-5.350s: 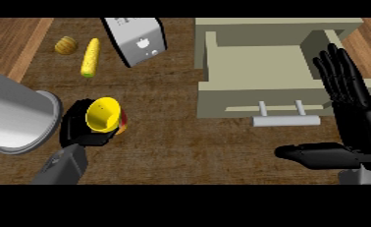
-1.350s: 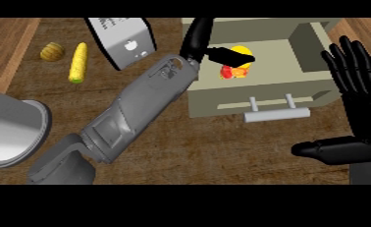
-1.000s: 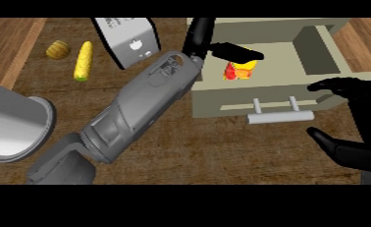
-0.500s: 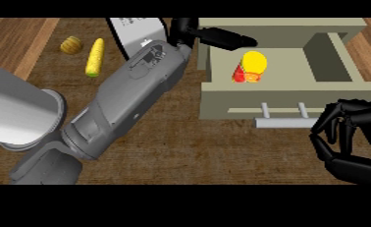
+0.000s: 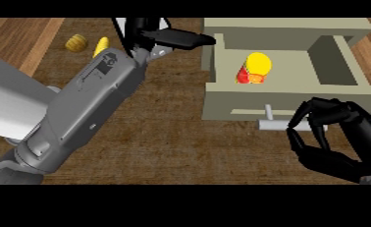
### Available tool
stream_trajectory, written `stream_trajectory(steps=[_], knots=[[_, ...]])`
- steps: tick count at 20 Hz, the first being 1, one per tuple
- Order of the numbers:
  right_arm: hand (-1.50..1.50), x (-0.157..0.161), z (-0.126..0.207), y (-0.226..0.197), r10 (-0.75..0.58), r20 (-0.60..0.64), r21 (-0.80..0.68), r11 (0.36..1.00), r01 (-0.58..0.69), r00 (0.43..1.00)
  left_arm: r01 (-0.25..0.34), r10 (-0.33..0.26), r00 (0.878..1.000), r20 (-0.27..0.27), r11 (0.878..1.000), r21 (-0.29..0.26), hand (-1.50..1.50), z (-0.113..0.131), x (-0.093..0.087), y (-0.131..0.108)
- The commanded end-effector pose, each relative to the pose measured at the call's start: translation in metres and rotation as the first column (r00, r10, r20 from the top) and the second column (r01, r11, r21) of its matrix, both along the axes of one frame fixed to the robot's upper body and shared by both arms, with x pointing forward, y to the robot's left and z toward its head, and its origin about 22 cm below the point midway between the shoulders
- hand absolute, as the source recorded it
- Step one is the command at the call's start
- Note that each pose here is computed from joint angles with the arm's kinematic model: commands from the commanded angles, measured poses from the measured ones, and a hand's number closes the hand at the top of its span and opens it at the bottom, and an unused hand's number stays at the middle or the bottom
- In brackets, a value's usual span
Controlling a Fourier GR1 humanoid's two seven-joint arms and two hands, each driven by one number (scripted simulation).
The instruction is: Pick up the cup, place it into the drawer and close the drawer
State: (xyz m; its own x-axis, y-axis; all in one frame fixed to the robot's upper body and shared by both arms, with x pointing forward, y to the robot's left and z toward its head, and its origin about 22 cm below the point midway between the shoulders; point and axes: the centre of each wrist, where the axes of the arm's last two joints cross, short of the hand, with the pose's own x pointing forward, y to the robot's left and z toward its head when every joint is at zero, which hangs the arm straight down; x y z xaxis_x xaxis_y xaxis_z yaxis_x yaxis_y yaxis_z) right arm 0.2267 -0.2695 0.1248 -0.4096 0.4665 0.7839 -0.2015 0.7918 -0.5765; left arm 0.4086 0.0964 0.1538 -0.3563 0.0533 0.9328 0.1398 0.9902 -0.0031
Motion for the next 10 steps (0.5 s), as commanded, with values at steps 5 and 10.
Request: stream_trajectory(steps=[5, 10], knots=[[1.50, 0.041, -0.033, 0.030, -0.008, 0.036, -0.255, 0.967, 0.016, 0.999, -0.015, 0.014, 1.000, -0.016, 0.999, -0.035, -1.50, -0.003, -0.019, 0.059], [1.50, 0.059, -0.054, 0.044, 0.003, 0.036, -0.467, 0.884, 0.015, 0.999, -0.013, 0.012, 0.999, -0.030, 1.000, -0.027, -1.50, -0.016, -0.032, 0.105]])
